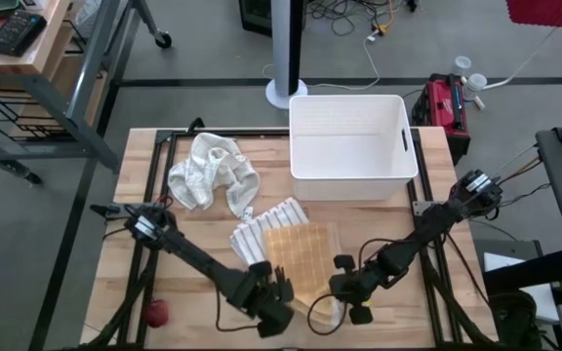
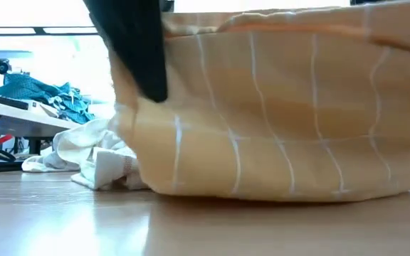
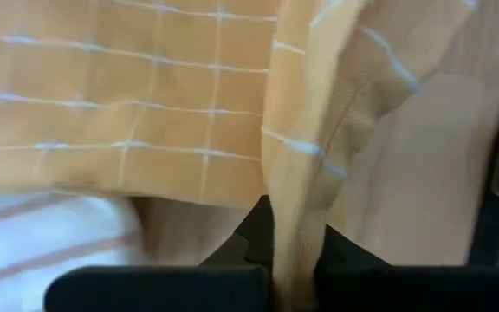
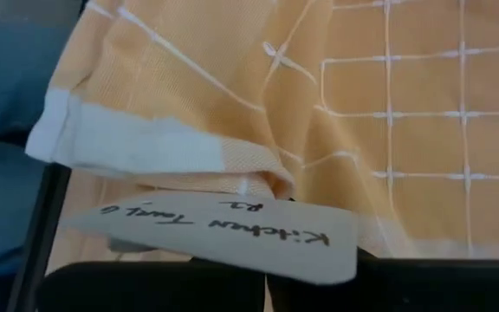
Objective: Fold towel
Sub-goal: Fold the yellow squared towel
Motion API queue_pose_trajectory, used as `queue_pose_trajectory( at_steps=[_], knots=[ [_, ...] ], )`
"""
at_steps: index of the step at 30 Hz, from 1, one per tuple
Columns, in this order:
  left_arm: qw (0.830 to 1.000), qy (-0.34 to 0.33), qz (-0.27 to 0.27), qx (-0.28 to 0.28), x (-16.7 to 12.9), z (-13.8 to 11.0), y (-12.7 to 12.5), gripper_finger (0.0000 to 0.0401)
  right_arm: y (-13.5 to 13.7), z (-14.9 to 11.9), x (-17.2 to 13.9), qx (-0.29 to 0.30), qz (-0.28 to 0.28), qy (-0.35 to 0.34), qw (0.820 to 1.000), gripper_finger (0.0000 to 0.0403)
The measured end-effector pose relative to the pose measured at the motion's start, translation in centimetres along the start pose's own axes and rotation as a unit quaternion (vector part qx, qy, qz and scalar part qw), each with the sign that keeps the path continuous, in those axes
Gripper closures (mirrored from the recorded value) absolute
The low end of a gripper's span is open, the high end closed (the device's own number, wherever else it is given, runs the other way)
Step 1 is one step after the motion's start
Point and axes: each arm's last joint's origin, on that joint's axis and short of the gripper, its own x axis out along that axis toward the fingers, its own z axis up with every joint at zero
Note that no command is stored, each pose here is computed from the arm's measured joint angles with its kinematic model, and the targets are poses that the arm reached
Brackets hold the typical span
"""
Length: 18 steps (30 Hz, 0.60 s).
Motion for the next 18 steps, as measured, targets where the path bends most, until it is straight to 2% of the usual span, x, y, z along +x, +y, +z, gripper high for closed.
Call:
queue_pose_trajectory(
  at_steps=[3,11,18],
  knots=[
    [1.0,-0.004,0.002,0.007,-0.7,0.7,0.9,0.0401,-0.1,0.1,-0.8,0.003,-0.009,-0.007,1.0,0.0403],
    [1.0,-0.022,0.006,0.017,-2.1,2.0,2.7,0.0401,-1.9,0.0,-4.6,0.028,-0.102,-0.016,0.994,0.0403],
    [1.0,-0.021,0.02,-0.006,-1.6,4.2,5.8,0.0401,-4.1,0.4,-5.8,0.059,-0.132,-0.006,0.989,0.0403]
  ],
)
